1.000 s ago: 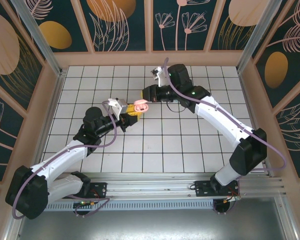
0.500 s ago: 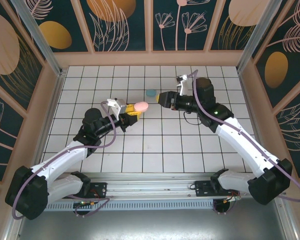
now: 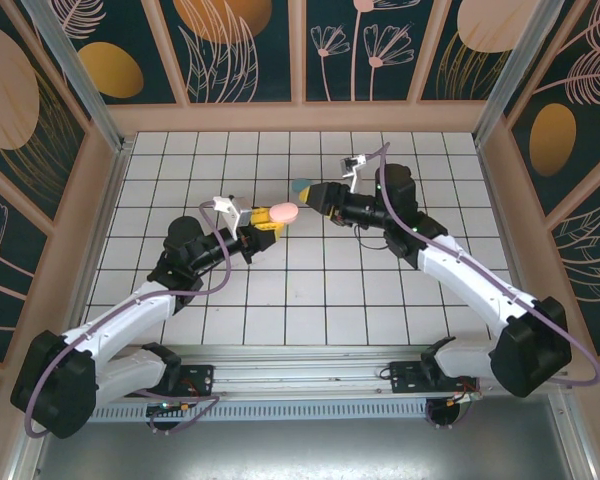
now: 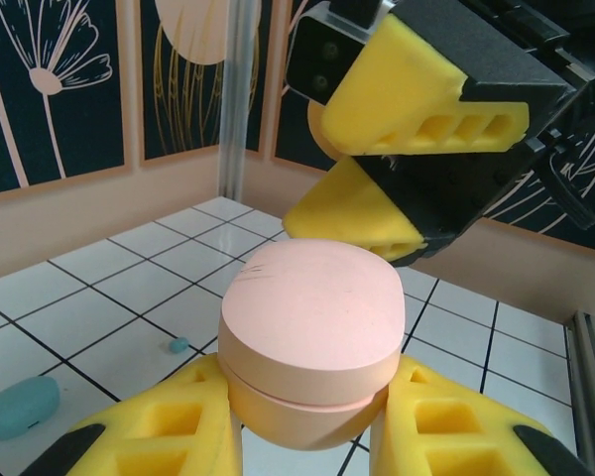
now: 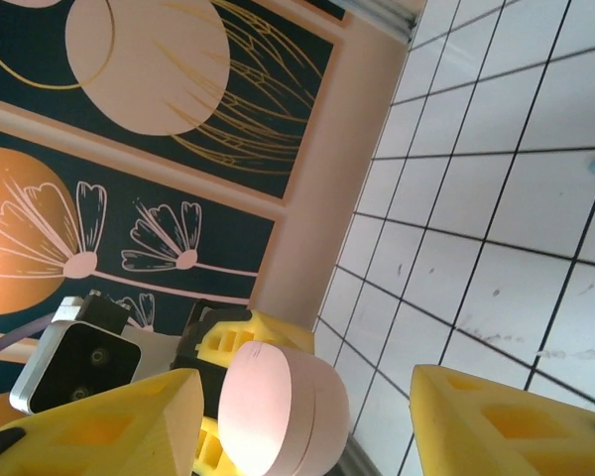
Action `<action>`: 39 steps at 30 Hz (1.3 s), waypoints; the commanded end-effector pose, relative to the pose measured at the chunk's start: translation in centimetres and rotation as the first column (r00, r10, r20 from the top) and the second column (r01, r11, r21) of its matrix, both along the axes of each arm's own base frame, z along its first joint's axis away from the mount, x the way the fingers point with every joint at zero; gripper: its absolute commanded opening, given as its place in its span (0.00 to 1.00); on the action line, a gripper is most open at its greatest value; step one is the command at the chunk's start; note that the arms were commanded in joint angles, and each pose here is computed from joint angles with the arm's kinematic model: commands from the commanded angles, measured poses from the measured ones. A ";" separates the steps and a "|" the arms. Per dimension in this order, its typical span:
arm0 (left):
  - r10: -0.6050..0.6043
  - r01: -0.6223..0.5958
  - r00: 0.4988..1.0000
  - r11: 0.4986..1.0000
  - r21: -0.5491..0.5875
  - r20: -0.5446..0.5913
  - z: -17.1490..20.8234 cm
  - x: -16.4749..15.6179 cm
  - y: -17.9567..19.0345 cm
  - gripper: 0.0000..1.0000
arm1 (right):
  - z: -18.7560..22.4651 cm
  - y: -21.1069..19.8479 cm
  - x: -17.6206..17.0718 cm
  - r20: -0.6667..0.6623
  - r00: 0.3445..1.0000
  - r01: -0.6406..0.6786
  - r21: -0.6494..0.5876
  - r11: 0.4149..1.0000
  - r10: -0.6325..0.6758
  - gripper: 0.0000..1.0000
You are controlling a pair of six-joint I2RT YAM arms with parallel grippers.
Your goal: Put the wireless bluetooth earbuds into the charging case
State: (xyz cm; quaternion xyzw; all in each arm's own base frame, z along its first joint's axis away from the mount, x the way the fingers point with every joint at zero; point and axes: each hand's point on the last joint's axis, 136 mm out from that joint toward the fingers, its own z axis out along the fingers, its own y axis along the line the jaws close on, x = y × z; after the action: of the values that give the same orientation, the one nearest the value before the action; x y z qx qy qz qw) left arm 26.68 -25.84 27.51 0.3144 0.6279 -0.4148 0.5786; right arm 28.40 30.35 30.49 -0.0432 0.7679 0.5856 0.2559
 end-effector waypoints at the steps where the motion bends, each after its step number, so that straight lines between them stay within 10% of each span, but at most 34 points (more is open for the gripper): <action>1: -0.023 0.026 0.998 0.998 -0.059 0.056 2.4 -0.1 -0.3 0.12 | 0.9 1.9 -0.8 0.002 0.999 -0.055 0.049 0.997 0.055 0.58; 7: -0.038 0.042 0.997 0.996 -0.079 0.060 3.2 0.1 -0.6 0.12 | 0.3 3.7 -1.2 -0.035 0.994 -0.103 0.071 0.992 0.106 0.56; 15: -0.037 0.041 0.998 0.995 -0.095 0.045 3.0 0.3 -0.7 0.14 | 2.2 3.9 -1.0 -0.036 0.993 -0.101 0.152 0.983 0.108 0.22; 21: -0.003 0.006 0.999 0.997 -0.079 0.034 2.1 0.3 -0.2 0.53 | 1.1 2.3 0.2 -0.064 0.997 -0.025 0.130 0.991 0.033 0.12; 28: 0.036 -0.035 0.999 0.999 -0.041 0.024 1.5 0.5 0.4 0.75 | -1.1 -3.0 4.1 -0.080 0.984 0.163 0.038 0.986 -0.159 0.13; 39: 0.087 -0.087 0.996 0.996 0.008 -0.005 -0.3 0.1 1.5 0.77 | -14.2 -17.8 8.4 -0.185 0.869 0.407 -0.262 0.875 -0.459 0.12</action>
State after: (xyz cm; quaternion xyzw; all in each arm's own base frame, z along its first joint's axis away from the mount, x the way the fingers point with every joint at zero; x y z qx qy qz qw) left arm 26.97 -24.83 28.36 0.2875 0.6330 -0.4030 0.5951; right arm 37.67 14.32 19.43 0.1777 0.8227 0.4497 0.2988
